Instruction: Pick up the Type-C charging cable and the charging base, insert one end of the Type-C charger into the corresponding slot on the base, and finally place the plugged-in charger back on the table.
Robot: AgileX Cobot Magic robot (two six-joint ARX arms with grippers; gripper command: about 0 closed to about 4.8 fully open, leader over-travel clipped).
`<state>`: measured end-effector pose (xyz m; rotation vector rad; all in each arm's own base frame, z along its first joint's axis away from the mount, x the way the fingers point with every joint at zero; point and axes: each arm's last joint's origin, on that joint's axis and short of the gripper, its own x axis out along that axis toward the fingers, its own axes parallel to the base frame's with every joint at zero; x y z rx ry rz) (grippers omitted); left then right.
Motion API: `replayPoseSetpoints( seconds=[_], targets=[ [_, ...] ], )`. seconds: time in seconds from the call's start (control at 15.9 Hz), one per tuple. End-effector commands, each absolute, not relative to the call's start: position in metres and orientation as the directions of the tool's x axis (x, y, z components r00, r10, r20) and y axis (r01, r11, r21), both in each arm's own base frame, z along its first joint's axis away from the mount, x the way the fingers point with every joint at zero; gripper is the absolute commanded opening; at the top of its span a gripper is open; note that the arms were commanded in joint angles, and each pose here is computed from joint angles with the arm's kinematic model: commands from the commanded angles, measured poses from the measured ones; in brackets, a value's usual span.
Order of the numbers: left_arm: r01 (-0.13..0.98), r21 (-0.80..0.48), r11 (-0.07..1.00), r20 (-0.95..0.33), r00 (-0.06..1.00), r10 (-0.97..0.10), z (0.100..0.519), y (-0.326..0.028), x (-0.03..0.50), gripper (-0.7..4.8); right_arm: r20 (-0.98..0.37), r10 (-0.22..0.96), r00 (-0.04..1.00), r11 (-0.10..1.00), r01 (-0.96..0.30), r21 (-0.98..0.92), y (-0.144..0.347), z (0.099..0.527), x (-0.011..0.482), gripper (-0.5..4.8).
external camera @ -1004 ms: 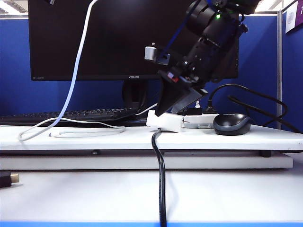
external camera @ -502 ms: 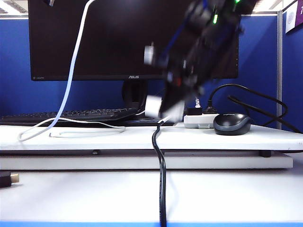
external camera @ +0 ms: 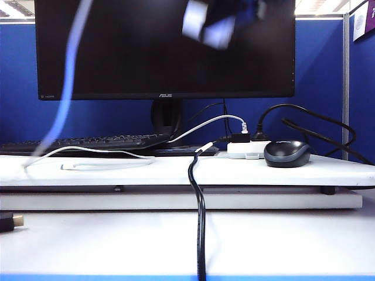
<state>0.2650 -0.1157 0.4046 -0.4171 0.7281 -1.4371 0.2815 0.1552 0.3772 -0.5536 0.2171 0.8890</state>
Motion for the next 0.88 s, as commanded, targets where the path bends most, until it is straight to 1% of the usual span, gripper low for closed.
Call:
replayPoseSetpoints(
  seconds=[0.06, 0.19, 0.31, 0.5, 0.56, 0.63, 0.75, 0.82, 0.88],
  targets=[
    [0.707, -0.706, -0.043, -0.099, -0.158, -0.982, 0.412, -0.115, 0.26, -0.06, -0.223, 0.714, 0.664, 0.427, -0.665, -0.613, 0.143, 0.418, 0.255, -0.05],
    [0.666, -0.745, -0.048, -0.09, -0.171, -0.981, 0.413, -0.115, 0.26, -0.06, -0.166, 0.724, 0.669, 0.39, -0.596, -0.702, 0.136, 0.432, 0.242, -0.05],
    [0.632, -0.773, -0.045, -0.087, -0.176, -0.98, 0.413, -0.115, 0.26, -0.06, -0.139, 0.726, 0.674, 0.376, -0.558, -0.74, 0.131, 0.439, 0.234, -0.05],
    [0.588, -0.801, -0.111, -0.045, -0.243, -0.969, 0.414, -0.115, 0.258, -0.06, -0.116, 0.728, 0.676, 0.304, -0.47, -0.829, 0.128, 0.446, 0.226, -0.05],
    [0.568, -0.813, -0.127, -0.032, -0.262, -0.964, 0.415, -0.115, 0.258, -0.06, -0.112, 0.732, 0.672, 0.275, -0.441, -0.854, 0.129, 0.447, 0.223, -0.05],
    [0.533, -0.833, -0.148, -0.015, -0.289, -0.957, 0.415, -0.115, 0.257, -0.06, -0.109, 0.738, 0.666, 0.213, -0.383, -0.899, 0.139, 0.448, 0.215, -0.05],
    [0.52, -0.84, -0.155, -0.008, -0.299, -0.954, 0.416, -0.115, 0.258, -0.06, -0.111, 0.744, 0.659, 0.153, -0.329, -0.932, 0.148, 0.448, 0.21, -0.05],
    [0.52, -0.839, -0.158, -0.007, -0.301, -0.954, 0.416, -0.115, 0.257, -0.06, -0.115, 0.752, 0.649, 0.089, -0.272, -0.958, 0.161, 0.447, 0.201, -0.05],
    [0.512, -0.842, -0.17, 0.001, -0.314, -0.949, 0.417, -0.115, 0.257, -0.06, -0.094, 0.739, 0.667, 0.066, -0.211, -0.975, 0.169, 0.449, 0.195, -0.05]
  ],
)
